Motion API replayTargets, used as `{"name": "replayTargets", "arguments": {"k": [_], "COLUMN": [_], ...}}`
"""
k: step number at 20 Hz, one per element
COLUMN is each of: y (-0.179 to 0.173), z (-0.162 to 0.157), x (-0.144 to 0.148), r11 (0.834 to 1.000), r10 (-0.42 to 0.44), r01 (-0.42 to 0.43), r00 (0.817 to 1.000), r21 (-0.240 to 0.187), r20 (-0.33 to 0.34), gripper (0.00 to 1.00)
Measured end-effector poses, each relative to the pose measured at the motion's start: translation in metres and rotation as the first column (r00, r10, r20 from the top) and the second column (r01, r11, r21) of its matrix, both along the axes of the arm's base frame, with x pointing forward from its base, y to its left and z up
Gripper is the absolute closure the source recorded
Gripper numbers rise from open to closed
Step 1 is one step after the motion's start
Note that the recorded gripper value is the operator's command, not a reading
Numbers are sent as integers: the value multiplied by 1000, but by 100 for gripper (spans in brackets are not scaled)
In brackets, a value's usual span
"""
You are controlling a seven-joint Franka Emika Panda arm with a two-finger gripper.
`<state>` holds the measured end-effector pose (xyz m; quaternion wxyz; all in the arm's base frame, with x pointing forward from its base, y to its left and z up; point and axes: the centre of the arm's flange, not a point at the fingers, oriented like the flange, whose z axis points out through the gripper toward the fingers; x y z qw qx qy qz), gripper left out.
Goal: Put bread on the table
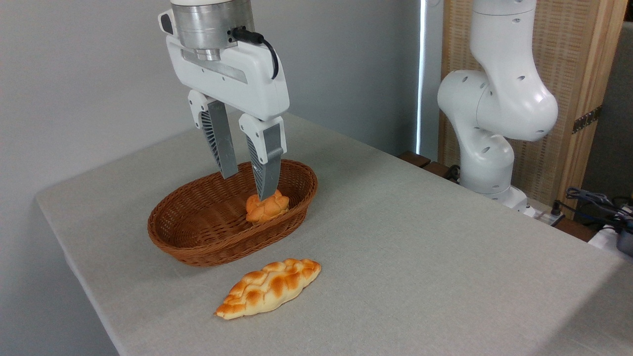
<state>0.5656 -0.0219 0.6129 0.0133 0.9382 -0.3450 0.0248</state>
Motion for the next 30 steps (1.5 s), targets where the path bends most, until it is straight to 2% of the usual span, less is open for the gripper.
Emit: {"name": "replayTargets", "arguments": {"k": [8, 11, 14, 17, 19, 26, 30], "y": [-4, -26, -55, -85, -95, -129, -144], "z": [-1, -9, -30, -57, -71, -125, -149], "x": [-1, -7, -25, -48, -59, -86, -96], "r11": [1000, 999, 995, 990, 988, 979, 973], "r10": [-8, -50, -95, -124, -132, -194, -221], "r01": [8, 50, 95, 125, 133, 192, 220], "r00": [1000, 999, 996, 992, 991, 981, 975], "r21": [0, -1, -13, -61, -77, -72, -65], "r20": [-3, -15, 4, 14, 18, -22, -17], "gripper": [0, 0, 0, 0, 0, 0, 0]}}
